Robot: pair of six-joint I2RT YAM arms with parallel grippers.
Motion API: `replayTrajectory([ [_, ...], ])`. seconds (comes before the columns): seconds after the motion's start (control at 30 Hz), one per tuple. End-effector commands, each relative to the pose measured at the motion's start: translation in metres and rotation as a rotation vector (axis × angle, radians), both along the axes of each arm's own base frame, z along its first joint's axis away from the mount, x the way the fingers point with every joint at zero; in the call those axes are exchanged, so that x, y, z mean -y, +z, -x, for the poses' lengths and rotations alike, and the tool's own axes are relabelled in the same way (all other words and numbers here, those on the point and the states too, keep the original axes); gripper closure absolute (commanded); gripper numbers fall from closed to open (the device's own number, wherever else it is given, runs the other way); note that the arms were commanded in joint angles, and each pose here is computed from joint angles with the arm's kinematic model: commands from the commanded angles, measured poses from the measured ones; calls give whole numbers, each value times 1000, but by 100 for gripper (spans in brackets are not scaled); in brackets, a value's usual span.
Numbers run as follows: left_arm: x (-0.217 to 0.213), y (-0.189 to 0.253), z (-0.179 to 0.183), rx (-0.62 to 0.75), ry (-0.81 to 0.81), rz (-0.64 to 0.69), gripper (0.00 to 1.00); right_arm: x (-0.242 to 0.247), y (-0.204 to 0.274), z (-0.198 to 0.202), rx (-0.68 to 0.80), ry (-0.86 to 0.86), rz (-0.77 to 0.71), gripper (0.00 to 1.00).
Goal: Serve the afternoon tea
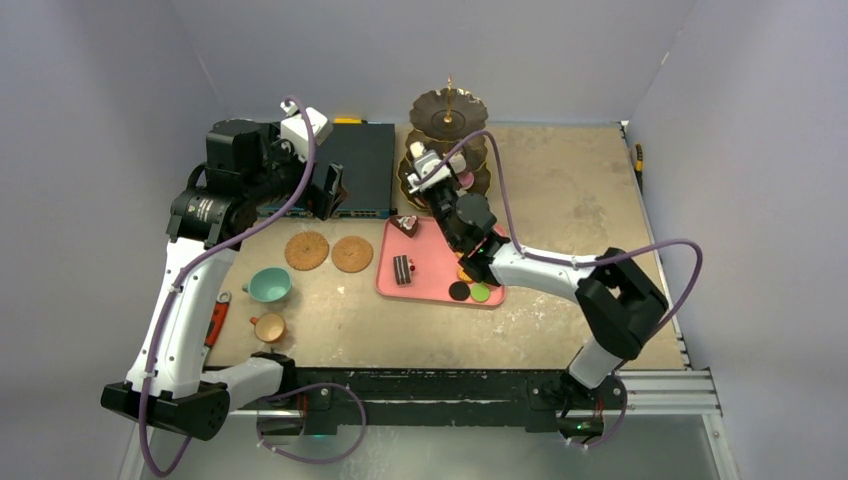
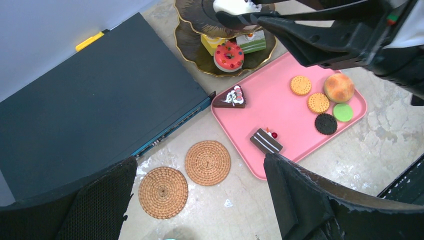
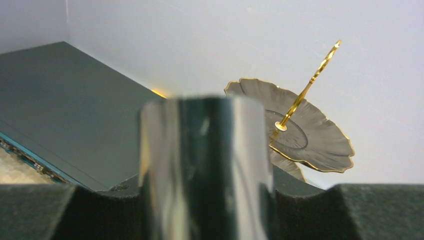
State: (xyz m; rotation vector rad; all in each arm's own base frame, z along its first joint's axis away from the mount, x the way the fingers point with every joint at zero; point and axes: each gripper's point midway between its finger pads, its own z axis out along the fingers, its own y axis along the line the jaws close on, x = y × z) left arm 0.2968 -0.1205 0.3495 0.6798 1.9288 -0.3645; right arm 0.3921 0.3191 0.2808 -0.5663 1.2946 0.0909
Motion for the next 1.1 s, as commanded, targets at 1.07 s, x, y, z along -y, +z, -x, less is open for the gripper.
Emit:
replayTrajectory([
  [1.07, -6, 15, 4, 50, 14, -13, 1, -7, 4, -33, 71, 41, -36, 31],
])
